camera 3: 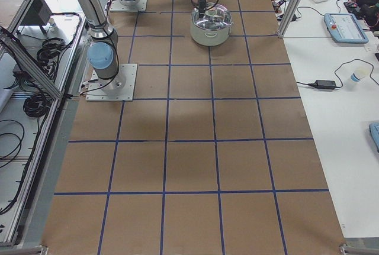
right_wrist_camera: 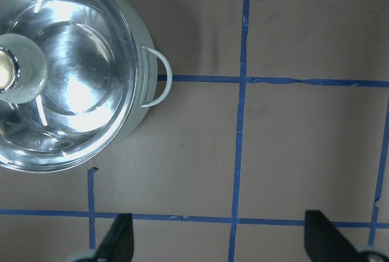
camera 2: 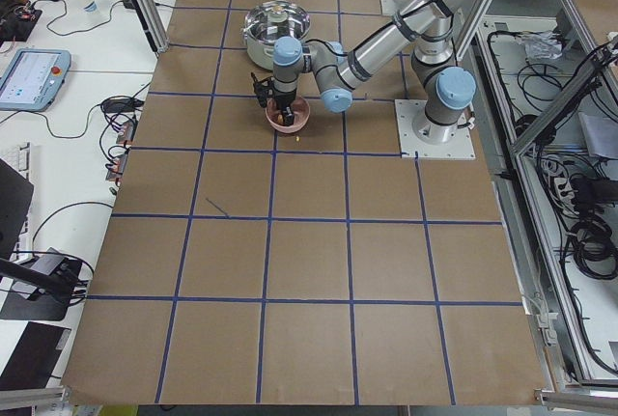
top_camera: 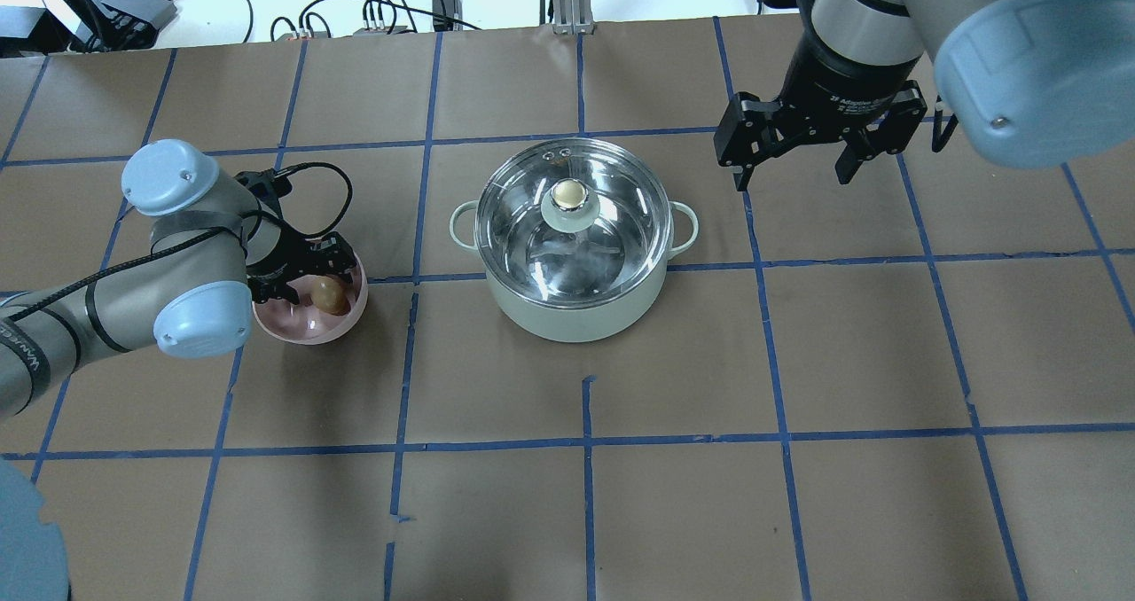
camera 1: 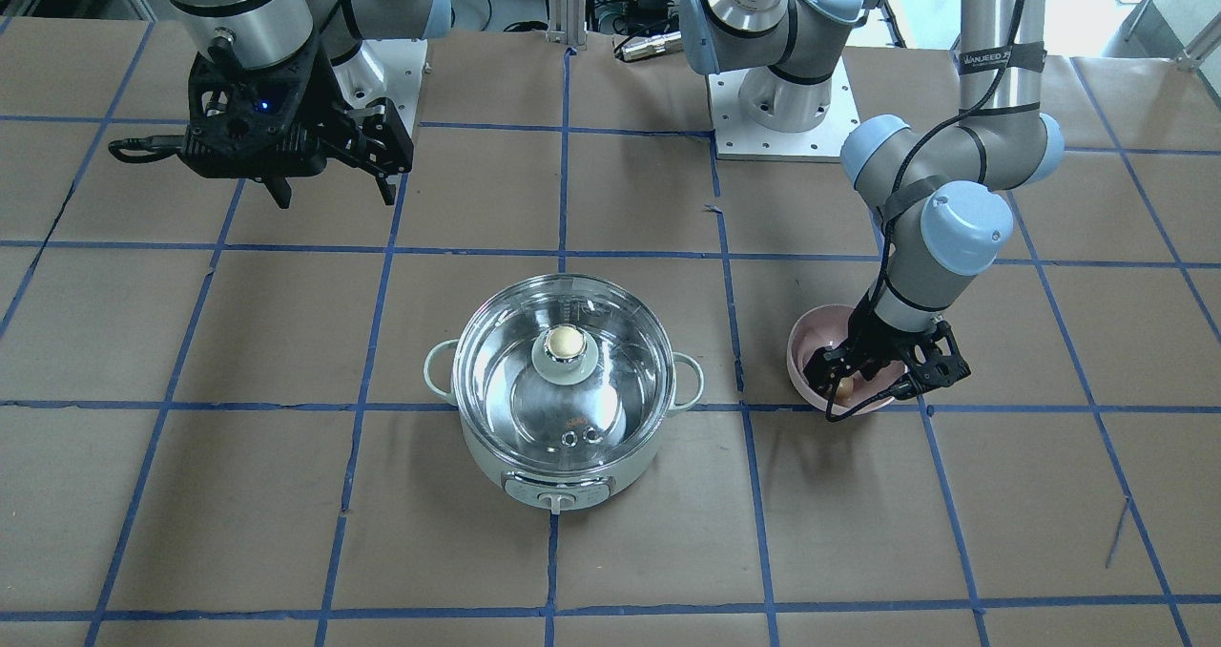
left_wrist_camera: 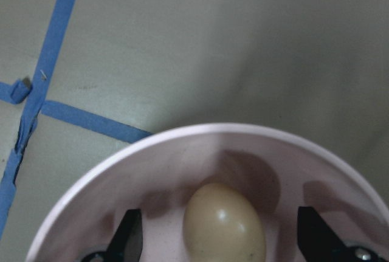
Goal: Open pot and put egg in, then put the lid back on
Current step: 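Lower the left gripper into the bowl and close it on the egg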
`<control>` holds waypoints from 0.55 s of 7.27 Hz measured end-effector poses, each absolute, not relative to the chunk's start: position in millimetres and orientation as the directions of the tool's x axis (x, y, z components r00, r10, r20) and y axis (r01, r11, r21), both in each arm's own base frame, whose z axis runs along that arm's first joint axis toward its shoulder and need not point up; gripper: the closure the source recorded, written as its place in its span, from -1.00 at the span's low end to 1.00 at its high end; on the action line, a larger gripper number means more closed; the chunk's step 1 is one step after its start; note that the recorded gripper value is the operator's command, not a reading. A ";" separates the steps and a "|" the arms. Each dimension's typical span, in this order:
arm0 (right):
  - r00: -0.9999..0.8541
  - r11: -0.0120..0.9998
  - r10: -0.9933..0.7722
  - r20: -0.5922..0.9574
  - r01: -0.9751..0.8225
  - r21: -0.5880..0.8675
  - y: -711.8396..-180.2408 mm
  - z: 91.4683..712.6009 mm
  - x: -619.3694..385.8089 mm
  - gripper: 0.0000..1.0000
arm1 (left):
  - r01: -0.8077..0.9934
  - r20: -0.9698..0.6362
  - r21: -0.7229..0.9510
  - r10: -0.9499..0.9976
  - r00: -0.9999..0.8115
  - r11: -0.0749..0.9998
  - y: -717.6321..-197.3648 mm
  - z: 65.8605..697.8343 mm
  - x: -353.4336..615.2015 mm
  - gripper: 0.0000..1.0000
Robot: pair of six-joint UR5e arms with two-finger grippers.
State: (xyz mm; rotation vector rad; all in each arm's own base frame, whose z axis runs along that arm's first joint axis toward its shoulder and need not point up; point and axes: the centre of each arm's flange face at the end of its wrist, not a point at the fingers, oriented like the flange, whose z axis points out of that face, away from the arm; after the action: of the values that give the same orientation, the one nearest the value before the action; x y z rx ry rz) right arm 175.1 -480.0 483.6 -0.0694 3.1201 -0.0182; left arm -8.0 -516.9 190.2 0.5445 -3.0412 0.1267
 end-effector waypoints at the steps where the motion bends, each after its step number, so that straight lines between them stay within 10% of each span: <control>1: -0.999 0.999 -0.045 -0.020 -0.044 -0.012 -480.0 483.6 175.1 -0.98 | -0.347 0.062 -0.070 -0.343 -0.937 0.935 -516.9 189.2 -8.0 -0.02; 4: -0.999 0.999 -0.046 -0.020 -0.046 -0.010 -479.8 482.7 175.2 -0.98 | -0.345 0.059 -0.066 -0.342 -0.938 0.936 -516.3 187.7 -7.9 0.07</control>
State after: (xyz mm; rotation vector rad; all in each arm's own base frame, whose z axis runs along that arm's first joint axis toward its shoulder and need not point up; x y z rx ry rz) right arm 175.2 -479.8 482.7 -0.0716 3.1201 -0.0153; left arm -7.9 -516.3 187.7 0.5406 -3.0449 0.1172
